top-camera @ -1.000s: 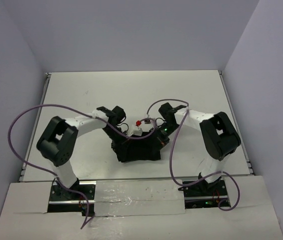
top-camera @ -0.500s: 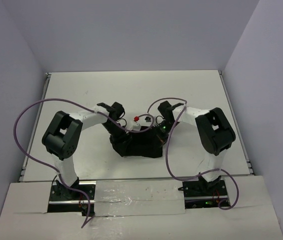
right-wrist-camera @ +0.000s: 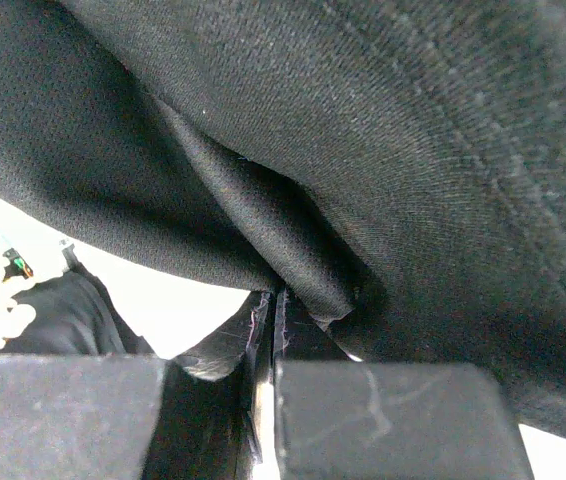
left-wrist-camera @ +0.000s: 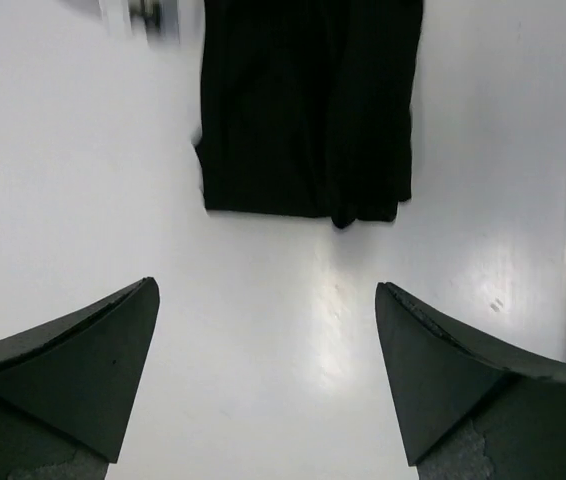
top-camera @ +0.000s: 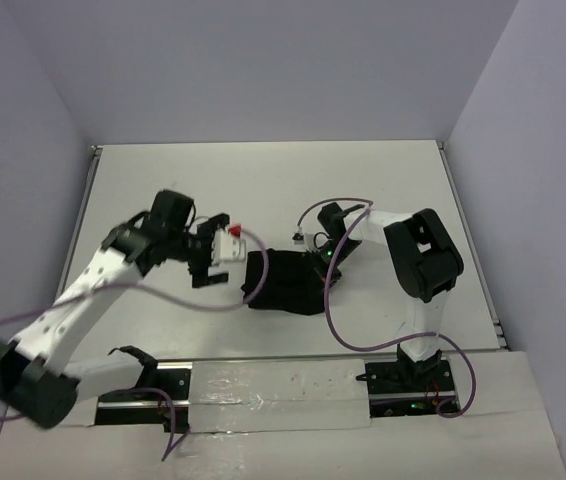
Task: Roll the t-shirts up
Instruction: Roll the T-shirt to the center of the board.
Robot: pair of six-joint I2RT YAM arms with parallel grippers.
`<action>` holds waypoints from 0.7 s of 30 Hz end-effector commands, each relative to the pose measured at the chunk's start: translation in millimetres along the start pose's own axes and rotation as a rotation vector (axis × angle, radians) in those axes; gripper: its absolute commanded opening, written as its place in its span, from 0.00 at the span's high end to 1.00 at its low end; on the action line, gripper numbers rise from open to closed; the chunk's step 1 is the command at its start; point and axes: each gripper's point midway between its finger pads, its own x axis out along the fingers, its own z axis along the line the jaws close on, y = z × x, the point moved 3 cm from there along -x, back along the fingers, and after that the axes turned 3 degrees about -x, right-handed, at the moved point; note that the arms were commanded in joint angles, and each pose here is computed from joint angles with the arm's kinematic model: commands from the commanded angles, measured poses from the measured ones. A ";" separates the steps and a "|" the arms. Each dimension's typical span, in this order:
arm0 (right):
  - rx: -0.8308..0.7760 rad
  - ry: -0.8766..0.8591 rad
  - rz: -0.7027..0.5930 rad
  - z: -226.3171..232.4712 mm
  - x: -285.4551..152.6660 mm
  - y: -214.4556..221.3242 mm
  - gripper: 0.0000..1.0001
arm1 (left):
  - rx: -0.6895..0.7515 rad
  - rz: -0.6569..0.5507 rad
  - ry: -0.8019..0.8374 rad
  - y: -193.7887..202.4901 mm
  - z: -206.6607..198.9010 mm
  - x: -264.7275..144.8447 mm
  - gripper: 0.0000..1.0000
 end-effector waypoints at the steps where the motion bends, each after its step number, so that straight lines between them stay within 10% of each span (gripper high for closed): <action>1: -0.019 -0.008 -0.029 3.1 -5.3 -11.0 1.00 | 0.410 -0.199 -0.064 -42.0 -38.8 18.3 0.02; 21: -0.044 0.004 -0.055 4.6 -7.9 -11.5 1.00 | 0.608 0.114 -0.281 30.8 -72.0 128.1 0.04</action>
